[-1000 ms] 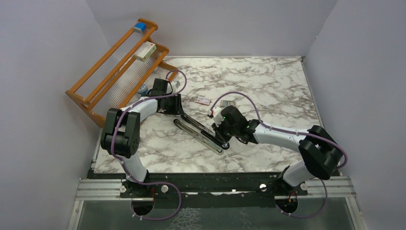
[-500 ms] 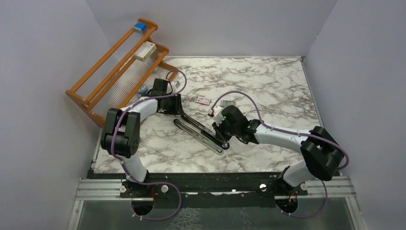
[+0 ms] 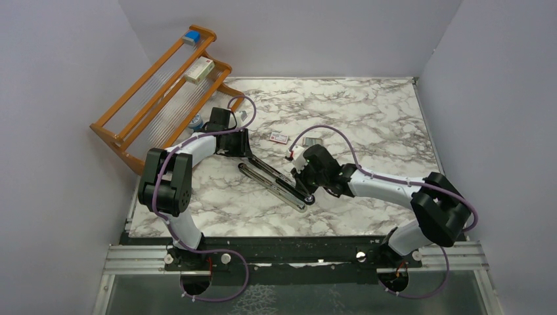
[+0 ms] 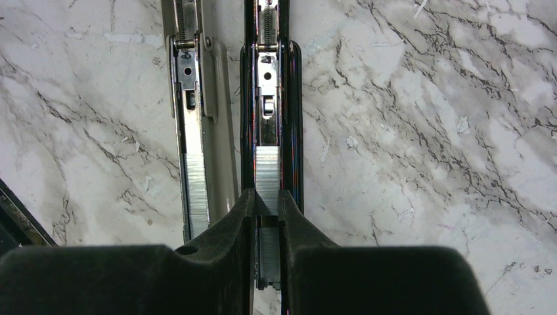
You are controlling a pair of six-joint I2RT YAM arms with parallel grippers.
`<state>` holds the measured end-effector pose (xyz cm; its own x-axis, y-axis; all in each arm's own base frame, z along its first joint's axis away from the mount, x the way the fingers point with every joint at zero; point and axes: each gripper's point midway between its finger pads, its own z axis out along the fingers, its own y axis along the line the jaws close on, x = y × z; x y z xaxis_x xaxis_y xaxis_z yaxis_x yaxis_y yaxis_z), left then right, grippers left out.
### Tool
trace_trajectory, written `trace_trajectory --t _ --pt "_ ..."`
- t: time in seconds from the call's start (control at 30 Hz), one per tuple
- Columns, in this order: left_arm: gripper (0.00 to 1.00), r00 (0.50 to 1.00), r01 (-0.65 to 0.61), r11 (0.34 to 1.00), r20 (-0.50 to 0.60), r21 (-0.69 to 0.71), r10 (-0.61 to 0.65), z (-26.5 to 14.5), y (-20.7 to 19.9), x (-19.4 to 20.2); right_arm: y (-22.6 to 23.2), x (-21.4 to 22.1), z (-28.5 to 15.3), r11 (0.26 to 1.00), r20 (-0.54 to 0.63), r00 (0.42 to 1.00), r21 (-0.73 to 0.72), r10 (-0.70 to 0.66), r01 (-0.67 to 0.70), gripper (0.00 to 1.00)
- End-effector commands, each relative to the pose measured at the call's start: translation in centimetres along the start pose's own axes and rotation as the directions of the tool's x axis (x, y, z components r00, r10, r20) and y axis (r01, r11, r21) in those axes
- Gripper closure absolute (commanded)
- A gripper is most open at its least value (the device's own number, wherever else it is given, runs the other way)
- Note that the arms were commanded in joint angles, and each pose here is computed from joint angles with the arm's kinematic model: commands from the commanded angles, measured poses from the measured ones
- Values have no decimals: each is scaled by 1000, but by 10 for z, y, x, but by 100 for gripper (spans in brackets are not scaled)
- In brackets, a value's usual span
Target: Load the staples into the stapler
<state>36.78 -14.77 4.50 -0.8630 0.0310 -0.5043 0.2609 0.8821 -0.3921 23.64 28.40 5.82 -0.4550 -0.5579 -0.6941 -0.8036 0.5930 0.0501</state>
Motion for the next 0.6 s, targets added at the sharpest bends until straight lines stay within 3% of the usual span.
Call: trace_trajectory --t 0.0,0.57 --pt "61 1000 0 999 -26 -38 -1 -1 7 5 -2 10 3 1000 -41 999 8 14 -14 84" --pt "61 1000 1 999 -28 -38 -2 -1 8 6 0 22 4 1000 -102 995 -6 21 -21 83"
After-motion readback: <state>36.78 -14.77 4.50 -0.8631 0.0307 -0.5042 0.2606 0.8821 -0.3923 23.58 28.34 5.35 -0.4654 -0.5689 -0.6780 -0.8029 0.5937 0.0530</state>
